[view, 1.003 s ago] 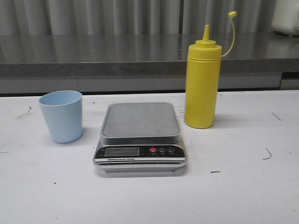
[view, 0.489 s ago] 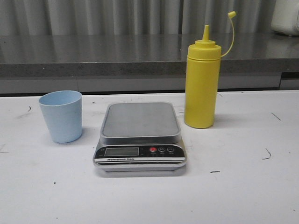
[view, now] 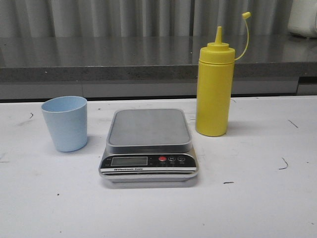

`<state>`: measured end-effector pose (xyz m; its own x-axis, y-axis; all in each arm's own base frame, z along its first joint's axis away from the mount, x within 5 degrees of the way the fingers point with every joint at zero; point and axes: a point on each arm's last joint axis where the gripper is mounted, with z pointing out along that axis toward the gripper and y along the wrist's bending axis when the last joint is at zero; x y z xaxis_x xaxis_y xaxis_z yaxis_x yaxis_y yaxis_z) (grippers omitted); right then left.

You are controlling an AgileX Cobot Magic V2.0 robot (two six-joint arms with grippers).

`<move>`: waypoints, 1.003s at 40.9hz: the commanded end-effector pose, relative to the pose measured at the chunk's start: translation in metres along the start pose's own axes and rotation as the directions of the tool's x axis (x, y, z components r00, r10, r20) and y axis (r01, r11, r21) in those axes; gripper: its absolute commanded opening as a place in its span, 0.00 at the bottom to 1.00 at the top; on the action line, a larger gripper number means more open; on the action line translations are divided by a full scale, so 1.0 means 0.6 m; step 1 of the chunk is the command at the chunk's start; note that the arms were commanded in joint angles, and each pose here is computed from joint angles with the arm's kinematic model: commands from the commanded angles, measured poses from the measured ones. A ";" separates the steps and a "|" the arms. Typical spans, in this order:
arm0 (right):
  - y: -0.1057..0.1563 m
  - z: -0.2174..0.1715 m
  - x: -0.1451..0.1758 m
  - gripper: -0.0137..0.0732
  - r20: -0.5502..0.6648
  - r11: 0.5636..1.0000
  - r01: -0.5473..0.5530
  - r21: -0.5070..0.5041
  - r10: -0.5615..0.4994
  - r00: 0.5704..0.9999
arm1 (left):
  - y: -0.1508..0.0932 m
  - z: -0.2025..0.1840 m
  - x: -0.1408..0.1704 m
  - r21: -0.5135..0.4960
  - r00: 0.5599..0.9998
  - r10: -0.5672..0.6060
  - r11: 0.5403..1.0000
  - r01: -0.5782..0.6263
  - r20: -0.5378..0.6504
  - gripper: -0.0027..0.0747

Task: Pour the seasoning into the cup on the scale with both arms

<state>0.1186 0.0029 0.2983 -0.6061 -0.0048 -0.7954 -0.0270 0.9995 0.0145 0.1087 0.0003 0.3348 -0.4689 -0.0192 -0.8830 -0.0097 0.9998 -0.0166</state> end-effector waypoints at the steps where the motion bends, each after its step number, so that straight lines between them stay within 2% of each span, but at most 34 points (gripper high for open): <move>1: -0.002 -0.004 -0.023 0.25 0.069 0.998 0.057 0.016 -0.058 0.996 | -0.003 -0.002 -0.026 0.014 0.997 -0.009 1.000 0.008 0.078 0.10; 3: -0.002 -0.004 -0.023 0.37 0.068 0.998 0.059 0.016 -0.060 0.996 | -0.003 -0.001 -0.026 0.014 0.997 -0.009 1.000 0.008 0.075 0.20; 7: -0.002 -0.004 -0.023 0.63 0.071 0.998 0.058 0.016 -0.059 0.996 | -0.003 0.004 -0.026 0.013 0.998 -0.009 1.000 0.009 0.066 0.51; 9: -0.002 -0.004 -0.024 0.71 0.076 0.998 0.058 0.016 -0.059 0.995 | -0.003 0.007 -0.026 0.014 0.998 -0.009 1.000 0.008 0.061 0.62; 11: -0.002 -0.004 -0.024 0.75 0.079 0.998 0.058 0.017 -0.059 0.995 | -0.003 0.011 -0.026 0.014 0.999 -0.009 1.000 0.009 0.051 0.69; 16: -0.002 -0.004 -0.024 0.76 0.077 0.998 0.058 0.016 -0.059 0.995 | -0.007 0.021 -0.030 0.035 1.000 -0.017 0.999 0.016 0.022 0.70; 26: -0.002 -0.004 -0.024 0.76 0.077 0.998 0.058 0.016 -0.059 0.995 | -0.039 0.055 -0.056 0.134 0.992 0.054 0.990 -0.038 -0.118 0.70; 34: -0.002 -0.004 -0.024 0.76 0.077 0.998 0.058 0.016 -0.059 0.995 | -0.071 0.101 -0.087 0.195 0.965 0.117 0.978 -0.071 -0.237 0.70; 41: -0.002 -0.004 -0.024 0.76 0.077 0.998 0.058 0.016 -0.059 0.995 | -0.092 0.164 -0.109 0.209 0.927 0.141 0.975 -0.070 -0.347 0.70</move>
<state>0.1206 0.0025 0.2968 -0.6147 -0.0461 -0.7874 -0.0490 0.9986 -0.0202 0.2104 -0.0468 0.3355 -0.7614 0.1423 -0.6325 0.2071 0.9779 -0.0293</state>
